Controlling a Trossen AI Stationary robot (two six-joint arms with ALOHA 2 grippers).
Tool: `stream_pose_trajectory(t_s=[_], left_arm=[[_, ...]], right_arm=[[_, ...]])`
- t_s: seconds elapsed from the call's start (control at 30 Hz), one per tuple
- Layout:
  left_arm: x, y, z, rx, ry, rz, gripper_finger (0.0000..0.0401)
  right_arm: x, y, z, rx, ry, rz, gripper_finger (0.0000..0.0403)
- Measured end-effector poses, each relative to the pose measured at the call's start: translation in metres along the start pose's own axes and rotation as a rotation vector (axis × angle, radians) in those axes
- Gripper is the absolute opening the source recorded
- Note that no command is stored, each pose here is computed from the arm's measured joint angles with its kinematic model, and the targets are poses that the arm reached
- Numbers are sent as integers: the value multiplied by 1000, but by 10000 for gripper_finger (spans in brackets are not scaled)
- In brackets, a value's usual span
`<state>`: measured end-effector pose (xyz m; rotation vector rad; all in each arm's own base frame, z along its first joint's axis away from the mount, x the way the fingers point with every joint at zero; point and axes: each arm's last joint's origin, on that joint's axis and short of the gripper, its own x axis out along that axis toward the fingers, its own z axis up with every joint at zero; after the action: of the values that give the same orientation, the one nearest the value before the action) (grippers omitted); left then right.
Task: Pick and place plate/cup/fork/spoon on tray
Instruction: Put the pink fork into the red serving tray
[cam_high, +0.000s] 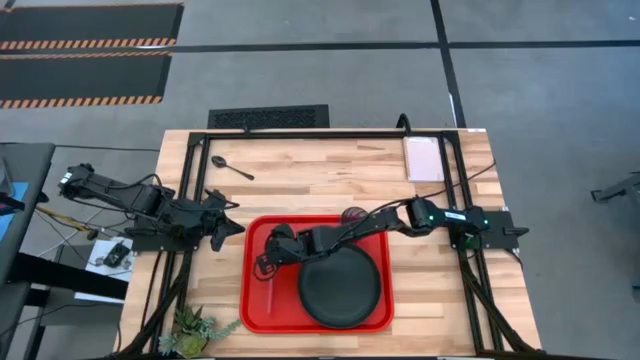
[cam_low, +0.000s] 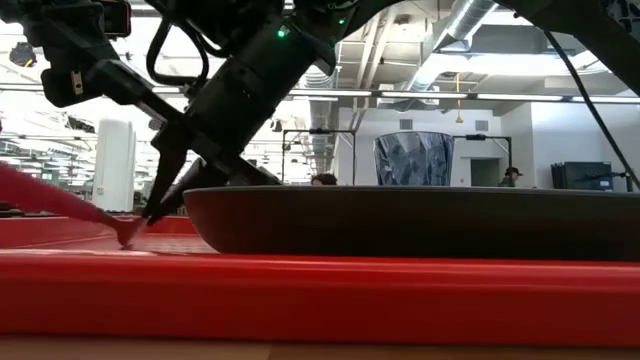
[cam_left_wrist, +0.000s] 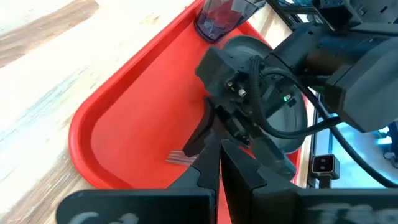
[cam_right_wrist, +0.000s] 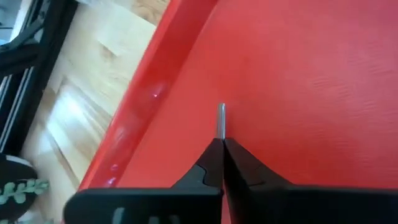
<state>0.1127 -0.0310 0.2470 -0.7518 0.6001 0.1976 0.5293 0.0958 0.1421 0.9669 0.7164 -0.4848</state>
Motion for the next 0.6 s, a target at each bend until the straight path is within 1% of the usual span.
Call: stream_pose_trajectory(t_s=[0.13, 0.27, 0.43, 0.5, 0.6], left_arm=[[0, 0, 0, 0, -3, 2, 0], [0, 0, 0, 0, -3, 2, 0], [0, 0, 0, 0, -8, 6, 0], [0, 0, 0, 0, -8, 6, 0], [0, 0, 0, 0, -8, 6, 0]], right_arm=[[0, -2, 0, -10, 14, -13, 43], [1, -4, 0, -23, 26, -36, 80], [0, -5, 2, -25, 41, -30, 123], [-4, 0, 5, -39, 53, -24, 130], [-15, 13, 12, -80, 56, 1, 130]])
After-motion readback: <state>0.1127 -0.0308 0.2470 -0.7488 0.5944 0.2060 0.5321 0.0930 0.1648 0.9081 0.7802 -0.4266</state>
